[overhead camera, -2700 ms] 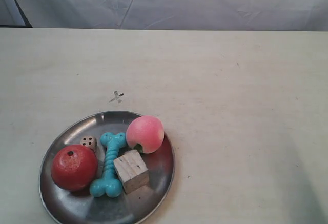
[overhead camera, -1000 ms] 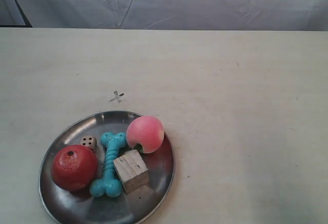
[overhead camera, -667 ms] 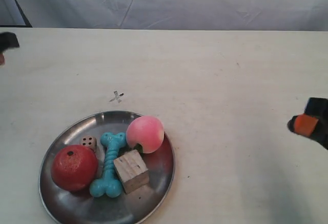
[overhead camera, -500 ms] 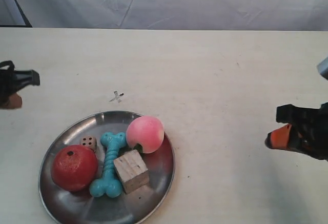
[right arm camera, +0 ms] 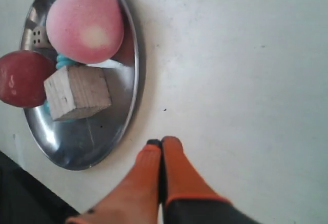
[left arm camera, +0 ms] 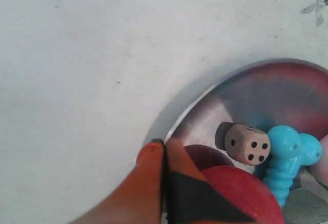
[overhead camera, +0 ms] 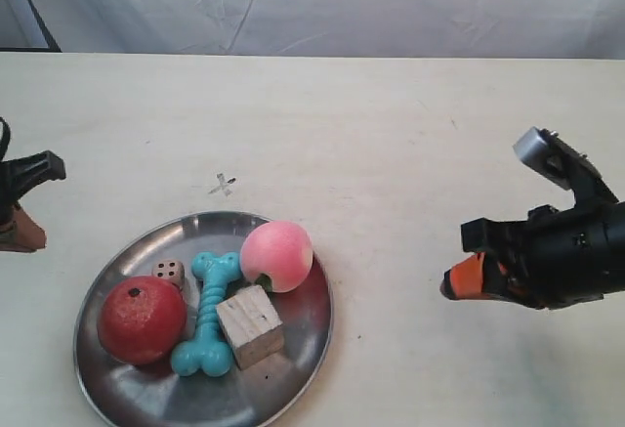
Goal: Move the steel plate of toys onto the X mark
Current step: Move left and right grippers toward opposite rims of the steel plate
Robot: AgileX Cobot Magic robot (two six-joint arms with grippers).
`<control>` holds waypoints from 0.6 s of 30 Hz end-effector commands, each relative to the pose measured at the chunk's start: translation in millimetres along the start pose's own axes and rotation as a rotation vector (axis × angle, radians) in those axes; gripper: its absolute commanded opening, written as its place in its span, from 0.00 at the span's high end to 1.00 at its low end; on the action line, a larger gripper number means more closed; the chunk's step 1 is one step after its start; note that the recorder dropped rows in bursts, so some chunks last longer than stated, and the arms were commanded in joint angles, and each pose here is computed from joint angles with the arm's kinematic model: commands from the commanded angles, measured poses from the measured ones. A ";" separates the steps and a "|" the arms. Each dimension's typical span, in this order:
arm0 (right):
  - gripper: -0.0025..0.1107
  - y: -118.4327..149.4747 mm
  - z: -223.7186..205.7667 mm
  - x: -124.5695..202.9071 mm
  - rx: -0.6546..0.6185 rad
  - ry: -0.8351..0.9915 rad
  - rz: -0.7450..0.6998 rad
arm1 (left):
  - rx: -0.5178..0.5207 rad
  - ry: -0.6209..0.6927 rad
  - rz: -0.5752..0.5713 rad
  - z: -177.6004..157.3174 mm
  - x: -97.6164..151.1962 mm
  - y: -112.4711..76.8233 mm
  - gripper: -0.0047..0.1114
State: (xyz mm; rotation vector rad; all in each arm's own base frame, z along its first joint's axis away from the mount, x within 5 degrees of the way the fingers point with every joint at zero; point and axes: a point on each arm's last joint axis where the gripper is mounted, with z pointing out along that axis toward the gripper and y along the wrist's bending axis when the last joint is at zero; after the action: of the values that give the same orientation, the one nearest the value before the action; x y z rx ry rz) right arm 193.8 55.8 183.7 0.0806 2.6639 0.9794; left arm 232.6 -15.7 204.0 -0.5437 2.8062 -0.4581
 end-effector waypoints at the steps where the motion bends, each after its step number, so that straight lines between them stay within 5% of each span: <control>1: 0.99 12.2 12.2 0.6 0.045 -0.027 -0.088 | 0.146 0.028 -0.129 5.0 9.9 25.8 0.96; 4: 0.99 18.1 21.6 -0.4 0.085 -0.071 -0.110 | 0.250 0.044 -0.079 15.3 26.1 26.2 0.96; 6: 0.98 22.4 30.4 -2.0 0.086 -0.050 -0.125 | 0.213 0.052 -0.026 18.7 30.9 31.1 0.96; 9: 0.83 23.2 48.1 -1.6 0.089 0.024 -0.130 | 0.198 0.048 0.012 19.0 31.0 32.5 0.94; 13: 0.61 14.5 61.9 -0.7 0.105 0.086 -0.094 | 0.195 0.056 0.076 19.0 32.2 32.9 0.76; 18: 0.59 7.7 76.8 0.4 0.089 0.133 -0.018 | 0.183 0.089 0.064 26.3 32.0 35.6 0.63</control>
State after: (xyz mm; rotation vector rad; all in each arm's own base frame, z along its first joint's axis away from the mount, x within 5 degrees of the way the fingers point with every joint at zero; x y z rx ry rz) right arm 212.5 106.1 138.6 -0.0080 2.8097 0.8485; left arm 199.8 -4.3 167.3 -0.3994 2.7931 -0.7328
